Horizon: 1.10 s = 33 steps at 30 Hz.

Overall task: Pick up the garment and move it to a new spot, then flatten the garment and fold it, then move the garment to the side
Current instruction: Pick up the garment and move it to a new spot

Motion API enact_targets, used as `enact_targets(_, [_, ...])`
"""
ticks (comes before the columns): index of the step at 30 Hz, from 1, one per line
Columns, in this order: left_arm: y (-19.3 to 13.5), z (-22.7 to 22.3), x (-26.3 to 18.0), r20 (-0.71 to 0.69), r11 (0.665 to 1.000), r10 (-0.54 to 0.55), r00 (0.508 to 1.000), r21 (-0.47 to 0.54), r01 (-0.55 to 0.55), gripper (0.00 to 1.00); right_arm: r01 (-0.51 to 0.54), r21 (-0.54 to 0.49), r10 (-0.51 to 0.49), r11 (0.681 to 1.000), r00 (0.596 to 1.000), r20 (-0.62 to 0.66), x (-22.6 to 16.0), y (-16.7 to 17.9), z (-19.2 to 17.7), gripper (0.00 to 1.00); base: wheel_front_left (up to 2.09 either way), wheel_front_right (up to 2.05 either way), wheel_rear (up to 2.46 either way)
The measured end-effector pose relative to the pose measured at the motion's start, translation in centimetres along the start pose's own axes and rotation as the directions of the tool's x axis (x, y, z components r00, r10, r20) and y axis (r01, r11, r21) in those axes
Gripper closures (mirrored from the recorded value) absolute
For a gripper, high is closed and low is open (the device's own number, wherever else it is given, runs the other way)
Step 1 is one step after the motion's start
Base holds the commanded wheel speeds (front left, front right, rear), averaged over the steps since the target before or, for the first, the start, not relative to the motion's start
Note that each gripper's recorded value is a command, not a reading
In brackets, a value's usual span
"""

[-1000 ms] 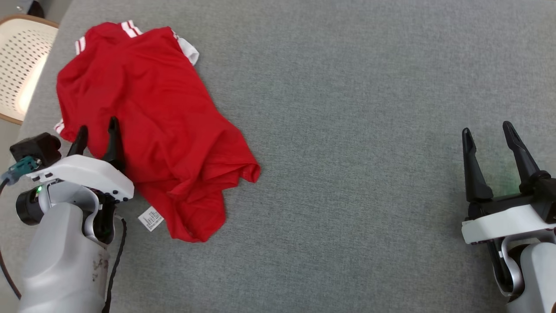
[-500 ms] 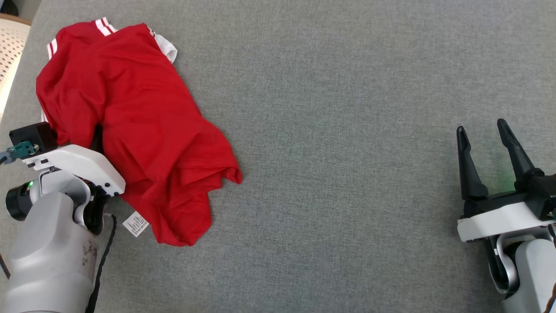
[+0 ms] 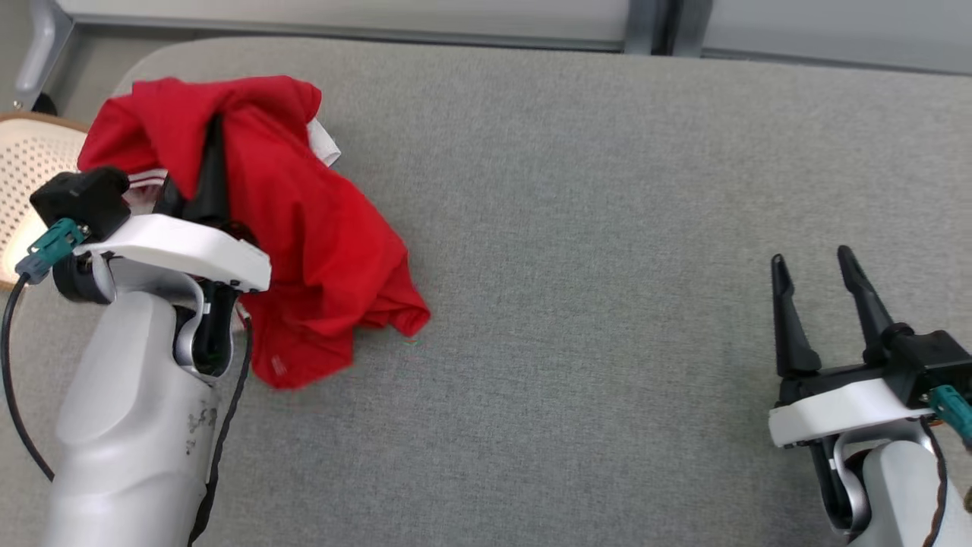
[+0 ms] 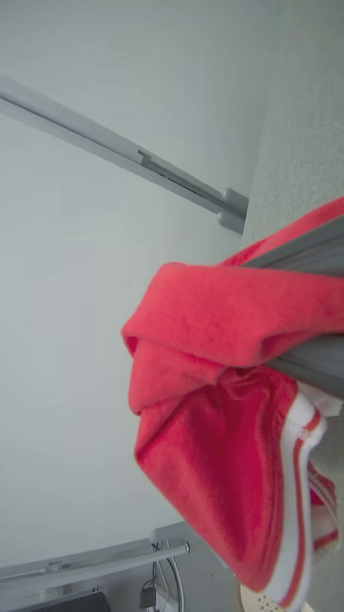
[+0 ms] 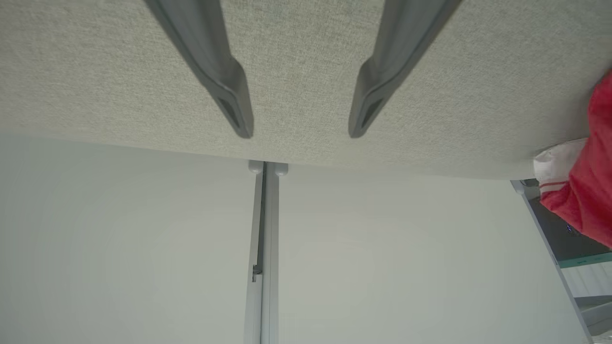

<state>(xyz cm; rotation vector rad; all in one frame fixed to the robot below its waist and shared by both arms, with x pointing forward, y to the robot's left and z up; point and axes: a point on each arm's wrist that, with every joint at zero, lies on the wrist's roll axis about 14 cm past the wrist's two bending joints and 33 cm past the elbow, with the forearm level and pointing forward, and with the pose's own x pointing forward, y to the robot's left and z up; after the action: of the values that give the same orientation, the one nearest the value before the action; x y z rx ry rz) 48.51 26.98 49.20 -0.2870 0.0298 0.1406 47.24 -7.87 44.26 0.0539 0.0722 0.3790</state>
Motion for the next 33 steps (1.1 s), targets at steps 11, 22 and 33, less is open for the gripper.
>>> enact_targets(11, [-15.6,9.3,-1.6,0.248,0.926,-0.343,0.906,-0.073,0.370,1.00,0.131,0.020,-0.132,0.991,0.988,0.081,-3.0,-3.0,3.4,0.00,0.00,0.00,0.00])
enact_targets(22, [-25.4,5.8,-3.3,0.221,0.845,-0.446,0.867,-0.216,0.490,1.00,0.263,0.021,-0.263,0.965,0.951,0.165,-4.8,-7.5,6.1,0.00,0.00,0.00,0.00])
enact_targets(33, [-28.3,-7.6,-4.6,-0.137,0.860,-0.502,0.854,-0.180,0.477,0.00,0.316,0.033,-0.318,0.948,0.939,0.133,-6.0,-9.0,4.9,0.00,0.00,0.00,0.00])
